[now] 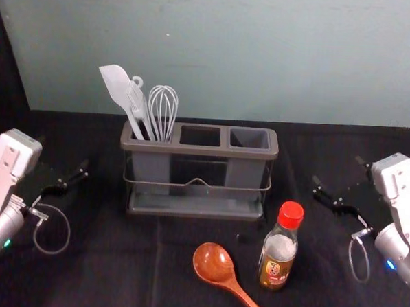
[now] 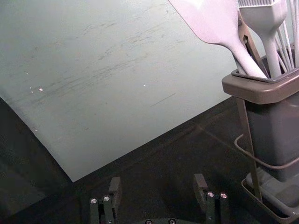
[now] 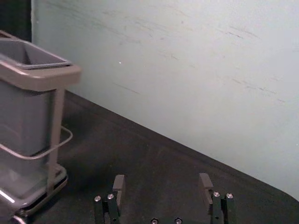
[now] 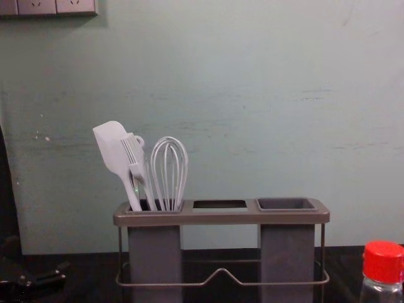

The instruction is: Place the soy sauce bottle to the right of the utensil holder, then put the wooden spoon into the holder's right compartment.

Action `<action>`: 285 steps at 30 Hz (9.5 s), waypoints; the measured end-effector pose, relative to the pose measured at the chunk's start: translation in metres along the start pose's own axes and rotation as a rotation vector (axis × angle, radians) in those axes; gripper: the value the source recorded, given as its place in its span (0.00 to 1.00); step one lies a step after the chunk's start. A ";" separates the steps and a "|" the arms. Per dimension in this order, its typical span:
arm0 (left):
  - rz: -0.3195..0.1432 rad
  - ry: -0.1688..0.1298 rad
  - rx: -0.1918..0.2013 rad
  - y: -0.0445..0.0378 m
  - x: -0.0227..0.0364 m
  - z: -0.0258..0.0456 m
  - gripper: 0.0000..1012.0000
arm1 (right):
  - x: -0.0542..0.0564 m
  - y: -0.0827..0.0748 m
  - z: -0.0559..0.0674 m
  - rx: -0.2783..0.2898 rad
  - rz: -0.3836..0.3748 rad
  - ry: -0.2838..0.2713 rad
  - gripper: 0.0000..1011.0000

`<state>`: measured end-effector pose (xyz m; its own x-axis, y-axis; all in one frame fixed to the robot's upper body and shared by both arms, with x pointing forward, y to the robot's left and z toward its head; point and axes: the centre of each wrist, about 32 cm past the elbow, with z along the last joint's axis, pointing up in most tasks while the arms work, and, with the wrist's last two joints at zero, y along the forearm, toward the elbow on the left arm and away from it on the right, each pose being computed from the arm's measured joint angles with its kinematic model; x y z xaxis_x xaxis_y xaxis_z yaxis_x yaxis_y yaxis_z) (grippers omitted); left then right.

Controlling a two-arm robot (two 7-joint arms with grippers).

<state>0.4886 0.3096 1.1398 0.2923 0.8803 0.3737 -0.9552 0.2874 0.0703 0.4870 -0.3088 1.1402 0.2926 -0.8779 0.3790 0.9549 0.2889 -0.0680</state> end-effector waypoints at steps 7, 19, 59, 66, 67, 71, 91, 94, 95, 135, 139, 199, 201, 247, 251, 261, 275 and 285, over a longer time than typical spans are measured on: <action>0.000 0.000 0.000 0.0000 0.0000 0.0000 1.00 | -0.006 -0.027 0.007 0.006 0.001 -0.063 0.99; 0.000 0.000 0.000 0.0000 0.0000 0.0000 1.00 | -0.012 -0.078 0.016 0.061 0.037 -0.052 0.99; 0.000 0.000 0.000 0.0000 0.0000 0.0000 1.00 | -0.032 -0.083 0.034 0.212 0.380 0.271 0.99; 0.000 0.000 0.000 0.0000 0.0000 0.0000 1.00 | -0.038 -0.073 0.037 0.212 0.390 0.263 0.99; 0.000 0.000 0.000 0.0000 0.0000 0.0000 1.00 | -0.039 -0.073 0.037 0.212 0.390 0.263 0.99; 0.000 0.000 0.000 0.0000 0.0000 0.0000 1.00 | -0.040 -0.073 0.036 0.214 0.389 0.264 0.99; 0.000 0.000 0.000 0.0000 0.0000 0.0000 1.00 | -0.042 -0.076 0.037 0.211 0.382 0.262 0.56; 0.000 0.000 0.000 0.0000 0.0000 0.0000 1.00 | -0.042 -0.077 0.037 0.211 0.379 0.263 0.45; 0.000 0.000 0.000 0.0000 0.0000 0.0000 1.00 | -0.042 -0.077 0.037 0.211 0.379 0.263 0.43; 0.000 0.000 0.000 0.0000 0.0000 0.0000 1.00 | 0.008 -0.012 0.028 0.247 0.241 0.281 0.38; 0.000 0.000 0.000 0.0000 0.0000 0.0000 1.00 | 0.009 -0.003 0.028 0.244 0.237 0.277 0.38; 0.000 0.000 0.000 0.0000 0.0000 0.0000 1.00 | 0.003 0.017 0.038 0.331 0.194 0.292 0.78; 0.000 0.000 0.000 0.0000 0.0000 0.0000 1.00 | 0.005 0.013 0.042 0.347 0.194 0.290 0.86; 0.000 0.000 0.000 0.0000 0.0000 0.0000 1.00 | -0.100 -0.043 0.060 0.155 0.370 0.171 0.99; 0.000 0.000 0.000 0.0000 0.0000 0.0000 1.00 | -0.100 -0.043 0.060 0.155 0.369 0.172 0.99; 0.000 0.000 0.000 0.0000 0.0000 0.0000 1.00 | -0.099 -0.042 0.060 0.157 0.367 0.174 0.99; 0.000 0.000 0.000 0.0000 0.0000 0.0000 1.00 | -0.111 -0.044 0.111 -0.197 0.413 0.166 0.99; 0.000 0.000 0.000 0.0000 0.0000 0.0000 1.00 | -0.114 -0.019 0.154 -0.496 0.406 0.167 0.99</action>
<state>0.4886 0.3097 1.1398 0.2923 0.8803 0.3737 -0.9552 0.2874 0.0702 0.4276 -0.1552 1.2407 0.6000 -0.7952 0.0880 0.6649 0.4345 -0.6076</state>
